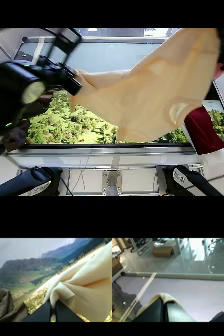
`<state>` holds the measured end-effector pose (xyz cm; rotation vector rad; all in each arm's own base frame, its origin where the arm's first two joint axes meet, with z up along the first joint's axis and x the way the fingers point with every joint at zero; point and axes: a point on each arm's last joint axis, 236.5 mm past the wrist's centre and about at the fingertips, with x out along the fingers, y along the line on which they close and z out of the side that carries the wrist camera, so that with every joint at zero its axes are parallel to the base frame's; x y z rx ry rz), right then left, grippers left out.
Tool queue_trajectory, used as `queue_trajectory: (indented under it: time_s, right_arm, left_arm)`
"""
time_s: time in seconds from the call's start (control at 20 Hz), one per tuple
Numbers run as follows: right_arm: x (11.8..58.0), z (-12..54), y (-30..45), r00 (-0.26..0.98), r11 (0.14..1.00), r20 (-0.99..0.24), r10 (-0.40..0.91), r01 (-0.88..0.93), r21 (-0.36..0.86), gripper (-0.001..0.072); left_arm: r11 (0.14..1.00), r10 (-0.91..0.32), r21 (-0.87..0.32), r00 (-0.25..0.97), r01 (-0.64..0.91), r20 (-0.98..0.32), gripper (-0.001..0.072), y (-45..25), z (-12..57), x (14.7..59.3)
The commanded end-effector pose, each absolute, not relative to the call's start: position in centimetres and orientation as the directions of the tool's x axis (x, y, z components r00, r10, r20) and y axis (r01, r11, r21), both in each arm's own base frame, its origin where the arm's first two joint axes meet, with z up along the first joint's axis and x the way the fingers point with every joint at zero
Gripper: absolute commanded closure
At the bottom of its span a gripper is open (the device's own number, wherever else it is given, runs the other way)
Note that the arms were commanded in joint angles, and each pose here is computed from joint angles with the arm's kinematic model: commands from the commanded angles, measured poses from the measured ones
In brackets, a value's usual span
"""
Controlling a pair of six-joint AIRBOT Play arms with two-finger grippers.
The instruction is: Fold the shirts.
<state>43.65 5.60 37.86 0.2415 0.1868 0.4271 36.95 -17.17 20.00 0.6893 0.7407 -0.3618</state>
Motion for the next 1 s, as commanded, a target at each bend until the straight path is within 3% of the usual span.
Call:
queue_trajectory:
  time_s: [0.0,0.1,0.2,0.45,0.5,0.55,0.6,0.65,0.85,0.95]
  right_arm:
    - [53.5,25.8,8.4,0.845,0.883,-0.303,0.44,-0.345,0.318,0.0685]
    - [57.8,19.3,10.3,0.835,0.888,-0.351,0.423,-0.306,0.344,0.0685]
    - [60.8,14.0,12.0,0.838,0.897,-0.376,0.395,-0.265,0.353,0.0685]
    - [63.9,6.8,14.5,0.855,0.918,-0.394,0.338,-0.206,0.34,0.0682]
    - [64.0,6.3,14.9,0.856,0.917,-0.393,0.335,-0.201,0.344,0.0673]
    - [64.1,6.3,15.0,0.858,0.917,-0.39,0.333,-0.198,0.347,0.0561]
    - [64.1,6.5,15.1,0.859,0.912,-0.386,0.336,-0.194,0.361,0.0372]
    - [64.1,7.0,14.8,0.861,0.906,-0.38,0.339,-0.189,0.38,0.0324]
    - [61.7,11.6,12.1,0.833,0.895,-0.396,0.386,-0.234,0.38,0.0327]
    - [58.6,13.2,8.7,0.789,0.913,-0.488,0.373,-0.219,0.345,0.0329]
  left_arm:
    - [0.658,0.096,0.424,0.49,0.622,-0.867,0.07,-16.7,8.8,39.4]
    - [0.678,0.249,0.445,0.388,0.585,-0.888,0.07,-11.9,2.9,42.1]
    - [0.716,0.373,0.523,0.38,0.461,-0.846,0.07,-6.1,-0.5,46.0]
    - [0.832,0.353,0.499,0.463,0.242,-0.813,0.0699,0.0,-2.8,51.3]
    - [0.844,0.354,0.492,0.468,0.213,-0.81,0.0656,0.2,-2.5,51.6]
    - [0.855,0.355,0.485,0.475,0.183,-0.805,0.0378,0.4,-2.0,51.8]
    - [0.86,0.354,0.483,0.489,0.165,-0.797,0.0106,0.3,-1.1,52.3]
    - [0.863,0.35,0.484,0.516,0.147,-0.782,0.0069,0.1,0.4,52.9]
    - [0.836,0.355,0.547,0.731,0.03,-0.582,0.0077,1.0,13.3,54.9]
    - [0.843,0.355,0.535,0.814,-0.065,-0.46,0.0077,2.9,20.9,53.4]
